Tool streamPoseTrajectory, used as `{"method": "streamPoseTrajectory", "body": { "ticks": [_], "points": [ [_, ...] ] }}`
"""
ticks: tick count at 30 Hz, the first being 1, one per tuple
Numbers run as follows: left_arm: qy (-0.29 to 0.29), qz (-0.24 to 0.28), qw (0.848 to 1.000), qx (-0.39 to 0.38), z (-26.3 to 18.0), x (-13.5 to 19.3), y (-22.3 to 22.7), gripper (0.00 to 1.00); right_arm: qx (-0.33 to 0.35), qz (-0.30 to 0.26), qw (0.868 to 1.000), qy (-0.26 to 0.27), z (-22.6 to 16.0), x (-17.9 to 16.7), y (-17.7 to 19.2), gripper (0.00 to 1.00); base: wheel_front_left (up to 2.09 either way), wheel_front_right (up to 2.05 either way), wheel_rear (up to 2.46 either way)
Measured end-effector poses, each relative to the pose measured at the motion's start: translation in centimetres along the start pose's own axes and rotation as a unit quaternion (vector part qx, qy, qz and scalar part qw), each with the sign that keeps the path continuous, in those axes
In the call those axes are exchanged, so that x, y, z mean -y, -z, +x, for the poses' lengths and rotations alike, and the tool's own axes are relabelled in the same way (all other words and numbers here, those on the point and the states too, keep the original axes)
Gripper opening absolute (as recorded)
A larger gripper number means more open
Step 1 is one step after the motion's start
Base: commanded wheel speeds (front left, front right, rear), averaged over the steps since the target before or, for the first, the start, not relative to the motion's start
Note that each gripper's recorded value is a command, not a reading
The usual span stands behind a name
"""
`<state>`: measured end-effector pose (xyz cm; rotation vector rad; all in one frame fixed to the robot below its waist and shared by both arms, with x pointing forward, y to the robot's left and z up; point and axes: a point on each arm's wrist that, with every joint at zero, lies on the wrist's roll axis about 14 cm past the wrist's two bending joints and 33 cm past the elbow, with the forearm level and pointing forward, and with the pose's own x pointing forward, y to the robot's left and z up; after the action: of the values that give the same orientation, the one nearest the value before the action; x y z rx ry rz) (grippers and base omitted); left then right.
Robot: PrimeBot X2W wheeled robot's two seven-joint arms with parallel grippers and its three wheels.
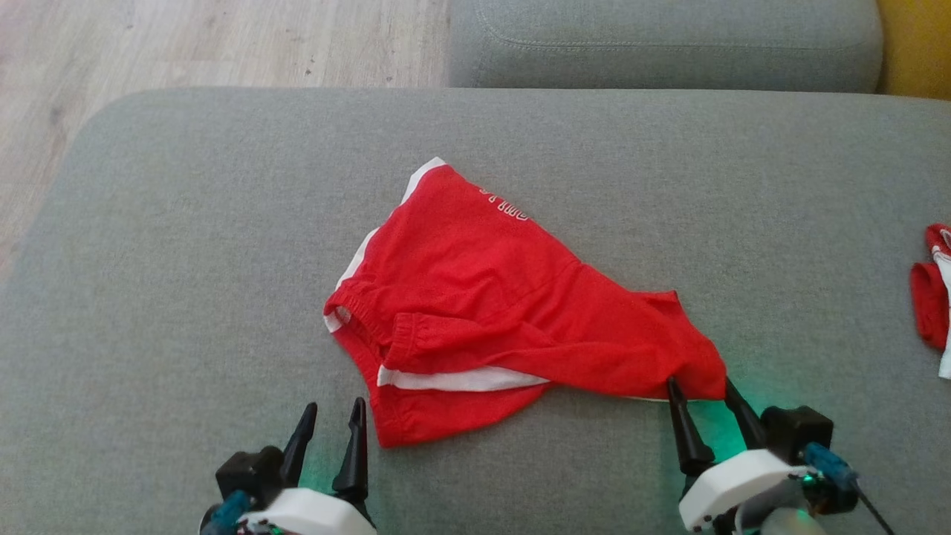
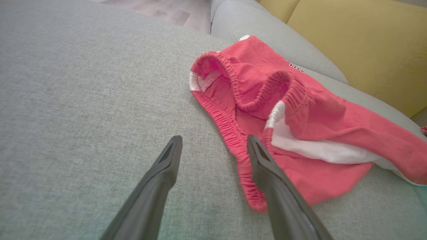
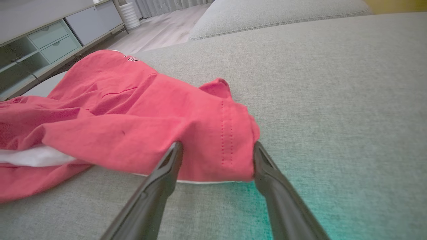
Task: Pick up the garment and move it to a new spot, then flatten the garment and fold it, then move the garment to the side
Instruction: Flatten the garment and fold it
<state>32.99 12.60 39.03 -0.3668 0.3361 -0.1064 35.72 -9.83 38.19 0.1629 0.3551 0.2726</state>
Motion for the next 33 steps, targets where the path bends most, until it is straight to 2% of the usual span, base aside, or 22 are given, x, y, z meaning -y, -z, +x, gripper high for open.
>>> {"method": "streamPoseTrajectory", "body": {
  "ticks": [3, 4, 5, 6, 8, 13, 18, 19, 24, 28, 29, 30, 31, 33],
  "points": [
    [-0.001, 0.0, 1.0, 0.0, 0.0, 0.0, 0.0, 1.0, 0.0, -0.001, 1.0, -0.008, 0.1, -0.5, 0.0, 1.0, 0.0, 0.0, 0.0],
    [-0.001, 0.0, 1.0, -0.001, 0.0, 0.0, 0.0, 1.0, 0.001, 0.0, 1.0, -0.01, 0.1, -0.6, -0.1, 0.93, 0.0, 0.0, 0.0],
    [-0.001, 0.0, 1.0, -0.001, 0.0, 0.0, 0.0, 1.0, 0.002, 0.001, 1.0, -0.011, 0.2, -0.7, -0.1, 0.72, 0.0, 0.0, 0.0],
    [-0.001, -0.001, 1.0, -0.001, 0.0, 0.0, 0.0, 1.0, 0.003, 0.002, 1.0, -0.011, 0.2, -0.7, -0.2, 0.42, 0.0, 0.0, 0.0],
    [-0.001, -0.001, 1.0, -0.001, 0.0, 0.0, 0.0, 1.0, 0.008, 0.004, 1.0, -0.015, 0.2, -1.0, -0.5, 0.0, 0.0, 0.0, 0.0],
    [-0.001, -0.001, 1.0, 0.001, -0.1, -0.1, 0.0, 1.0, 0.042, 0.024, 0.998, -0.028, 0.6, -2.0, -2.6, 0.0, 0.0, 0.0, 0.0],
    [-0.004, -0.006, 1.0, 0.005, -0.3, -0.2, -0.2, 1.0, 0.071, 0.122, 0.99, -0.015, 1.1, -1.6, -4.3, 0.0, 0.0, 0.0, 0.0],
    [-0.004, -0.007, 1.0, 0.005, -0.3, -0.2, -0.2, 1.0, 0.071, 0.127, 0.989, -0.016, 1.4, -1.6, -4.4, 0.0, 0.0, 0.0, 0.0],
    [-0.003, -0.013, 1.0, -0.004, -0.7, 0.0, 0.5, 1.0, 0.088, 0.108, 0.99, -0.036, 5.1, -2.5, -7.6, 0.0, 0.0, 0.0, 0.0],
    [-0.005, -0.019, 1.0, -0.016, -1.1, 0.0, 1.3, 1.0, 0.093, 0.067, 0.992, -0.049, 8.7, -3.4, -10.3, 0.0, 0.0, 0.0, 0.0],
    [-0.007, -0.021, 1.0, -0.016, -1.2, -0.1, 1.3, 1.0, 0.087, 0.057, 0.993, -0.049, 9.5, -3.5, -10.3, 0.25, 0.0, 0.0, 0.0],
    [-0.009, -0.02, 1.0, -0.016, -1.2, -0.3, 1.4, 1.0, 0.078, 0.045, 0.995, -0.052, 10.2, -3.8, -10.2, 0.82, 0.0, 0.0, 0.0],
    [-0.014, -0.022, 1.0, -0.016, -1.3, -0.5, 1.3, 1.0, 0.067, 0.03, 0.996, -0.055, 10.9, -4.0, -9.8, 1.0, 0.0, 0.0, 0.0],
    [-0.025, -0.027, 0.999, -0.014, -1.4, -1.1, 1.2, 1.0, 0.047, 0.011, 0.997, -0.056, 11.9, -4.2, -9.0, 1.0, 0.0, 0.0, 0.0]
  ]
}}
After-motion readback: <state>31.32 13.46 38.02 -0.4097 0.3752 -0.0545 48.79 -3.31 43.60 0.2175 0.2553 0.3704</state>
